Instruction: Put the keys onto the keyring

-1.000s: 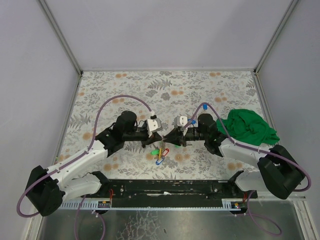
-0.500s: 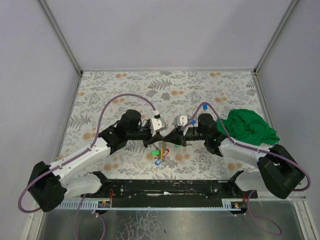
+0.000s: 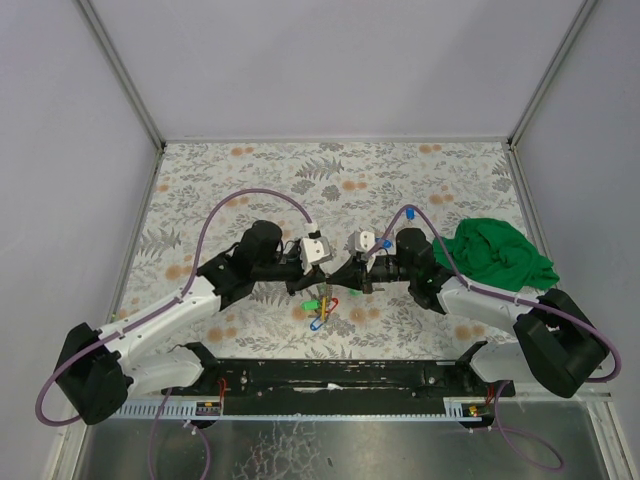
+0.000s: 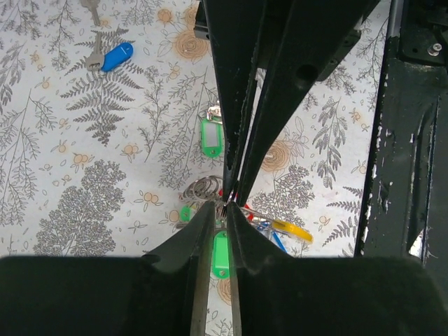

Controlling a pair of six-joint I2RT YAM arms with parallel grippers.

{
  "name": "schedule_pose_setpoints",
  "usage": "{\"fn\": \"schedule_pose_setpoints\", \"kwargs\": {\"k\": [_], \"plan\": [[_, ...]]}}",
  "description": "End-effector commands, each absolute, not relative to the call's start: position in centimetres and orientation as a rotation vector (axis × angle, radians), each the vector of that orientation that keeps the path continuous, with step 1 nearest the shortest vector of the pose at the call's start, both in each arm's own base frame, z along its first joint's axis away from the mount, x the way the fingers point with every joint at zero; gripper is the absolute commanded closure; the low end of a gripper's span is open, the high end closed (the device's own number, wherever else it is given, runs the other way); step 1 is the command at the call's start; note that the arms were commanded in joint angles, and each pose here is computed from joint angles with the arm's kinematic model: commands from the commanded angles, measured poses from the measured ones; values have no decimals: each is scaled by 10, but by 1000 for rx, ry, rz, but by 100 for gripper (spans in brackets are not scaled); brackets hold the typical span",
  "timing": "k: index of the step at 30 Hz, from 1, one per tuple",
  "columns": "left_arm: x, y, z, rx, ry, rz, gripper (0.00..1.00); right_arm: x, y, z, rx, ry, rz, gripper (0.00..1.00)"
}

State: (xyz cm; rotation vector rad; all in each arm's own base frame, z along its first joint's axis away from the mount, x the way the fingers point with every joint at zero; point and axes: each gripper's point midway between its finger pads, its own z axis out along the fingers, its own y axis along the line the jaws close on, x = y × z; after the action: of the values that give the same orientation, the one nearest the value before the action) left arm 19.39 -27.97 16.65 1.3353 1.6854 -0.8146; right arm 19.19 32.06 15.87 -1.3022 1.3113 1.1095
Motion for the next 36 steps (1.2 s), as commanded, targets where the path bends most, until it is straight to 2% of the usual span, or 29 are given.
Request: {"fn": "schedule_pose_setpoints", "kwargs": {"k": [1,10,28,36], "plan": [[193,-282,172,1328,1591,-828,86,195,326,178,-1269,1225,1108,100],[190,-278,172,1314,1486,-942,79,189,327,184,-1263,1188,1144,100],[188,-275,176,1295,1426,-1002,78,183,330,183,-1266,1160,1200,100],[189,-278,173,1294,1441,-1027,82,182,331,183,-1274,1157,1213,100]]}}
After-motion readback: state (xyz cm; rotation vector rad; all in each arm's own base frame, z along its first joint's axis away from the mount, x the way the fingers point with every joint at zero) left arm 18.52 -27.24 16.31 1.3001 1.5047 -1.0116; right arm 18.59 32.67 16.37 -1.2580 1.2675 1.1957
